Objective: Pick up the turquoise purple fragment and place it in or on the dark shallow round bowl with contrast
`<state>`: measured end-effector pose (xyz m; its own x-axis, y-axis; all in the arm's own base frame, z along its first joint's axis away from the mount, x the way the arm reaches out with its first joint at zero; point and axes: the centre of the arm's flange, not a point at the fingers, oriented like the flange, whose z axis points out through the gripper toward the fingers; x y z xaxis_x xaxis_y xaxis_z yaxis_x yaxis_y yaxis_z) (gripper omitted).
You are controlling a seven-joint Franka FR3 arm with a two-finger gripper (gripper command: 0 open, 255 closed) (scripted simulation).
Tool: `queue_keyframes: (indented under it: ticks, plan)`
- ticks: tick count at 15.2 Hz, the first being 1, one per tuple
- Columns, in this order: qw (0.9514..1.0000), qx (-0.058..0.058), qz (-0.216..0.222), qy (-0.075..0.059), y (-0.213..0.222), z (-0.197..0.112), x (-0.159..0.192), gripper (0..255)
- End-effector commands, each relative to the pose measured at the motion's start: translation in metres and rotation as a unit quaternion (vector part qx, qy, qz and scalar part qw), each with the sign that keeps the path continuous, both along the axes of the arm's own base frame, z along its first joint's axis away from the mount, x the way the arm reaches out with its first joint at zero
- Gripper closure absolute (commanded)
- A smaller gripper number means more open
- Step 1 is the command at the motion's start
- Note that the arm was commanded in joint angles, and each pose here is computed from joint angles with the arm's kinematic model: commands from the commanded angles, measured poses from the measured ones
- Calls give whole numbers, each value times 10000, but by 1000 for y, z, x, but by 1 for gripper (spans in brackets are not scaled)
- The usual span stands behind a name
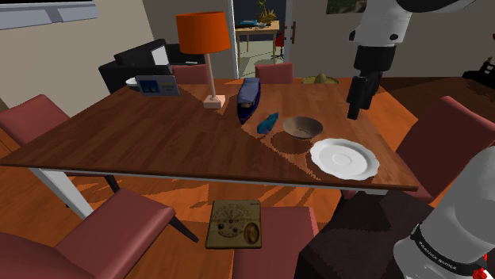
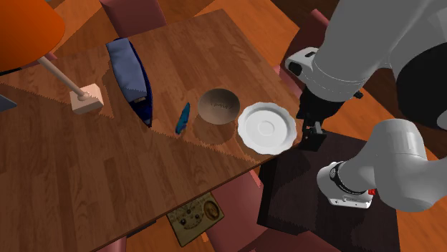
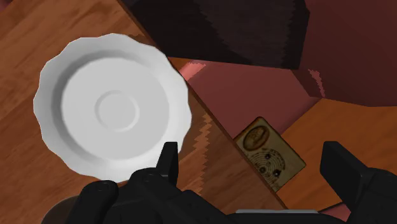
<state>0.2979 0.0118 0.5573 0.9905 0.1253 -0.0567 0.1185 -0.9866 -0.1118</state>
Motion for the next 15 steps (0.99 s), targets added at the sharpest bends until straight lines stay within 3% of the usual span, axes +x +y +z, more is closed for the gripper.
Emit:
queue_keyframes:
  ticks: [1,4,8,11,15]
  plan:
    - [10000,0,0,0,0,0,0,0]
    - [9984,74,552,-137,-30,-18,18,0]
    - [9910,173,1285,-319,-66,-41,48,0]
    - [9817,246,1830,-455,-89,-59,74,0]
    - [9643,343,2547,-633,-115,-81,114,0]
